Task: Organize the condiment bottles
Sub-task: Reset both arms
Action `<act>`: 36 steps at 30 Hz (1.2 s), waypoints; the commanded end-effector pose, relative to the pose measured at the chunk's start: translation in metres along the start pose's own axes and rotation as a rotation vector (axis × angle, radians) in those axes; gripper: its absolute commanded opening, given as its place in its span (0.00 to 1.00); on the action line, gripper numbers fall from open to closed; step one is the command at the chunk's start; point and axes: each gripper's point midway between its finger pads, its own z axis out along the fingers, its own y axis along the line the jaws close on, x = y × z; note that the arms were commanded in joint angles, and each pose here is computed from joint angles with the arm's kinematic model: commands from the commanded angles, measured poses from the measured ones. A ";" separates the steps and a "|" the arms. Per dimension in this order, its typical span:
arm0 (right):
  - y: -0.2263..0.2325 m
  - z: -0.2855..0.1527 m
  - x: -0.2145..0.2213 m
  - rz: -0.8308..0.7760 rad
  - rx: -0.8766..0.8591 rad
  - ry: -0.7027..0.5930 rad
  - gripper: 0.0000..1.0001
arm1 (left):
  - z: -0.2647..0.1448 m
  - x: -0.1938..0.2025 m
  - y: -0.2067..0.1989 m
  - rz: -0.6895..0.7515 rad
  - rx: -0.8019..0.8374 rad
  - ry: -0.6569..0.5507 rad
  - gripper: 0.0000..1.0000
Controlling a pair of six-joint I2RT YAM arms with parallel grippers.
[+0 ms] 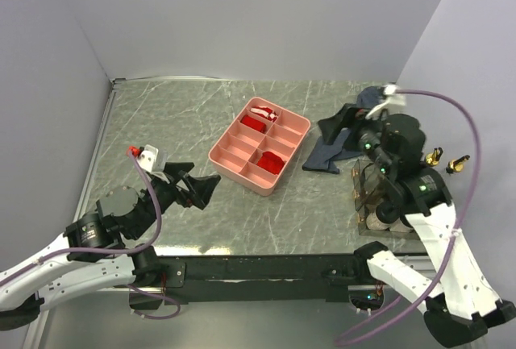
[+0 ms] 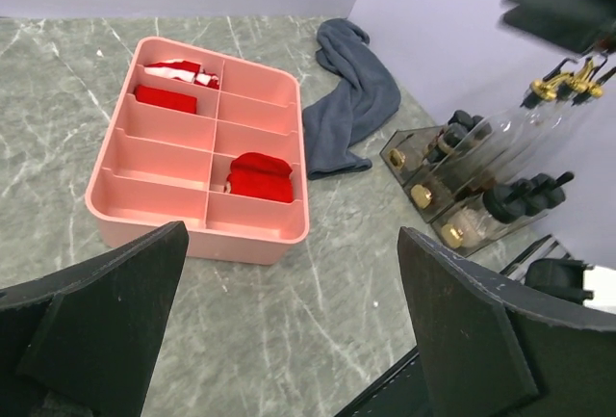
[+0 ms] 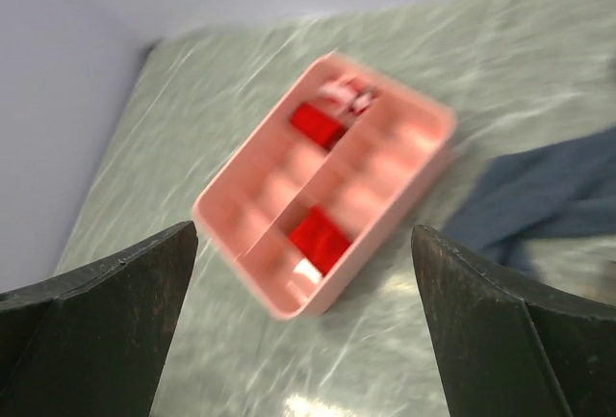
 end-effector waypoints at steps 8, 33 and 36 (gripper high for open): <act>0.079 -0.017 0.081 -0.017 -0.404 0.137 1.00 | 0.010 -0.014 -0.020 -0.134 0.032 -0.028 0.97; 0.075 -0.031 0.087 -0.008 -0.454 0.093 1.00 | 0.008 -0.010 -0.025 -0.141 0.072 -0.022 0.97; 0.076 -0.031 0.087 -0.009 -0.453 0.094 1.00 | 0.006 -0.013 -0.026 -0.143 0.083 -0.035 0.97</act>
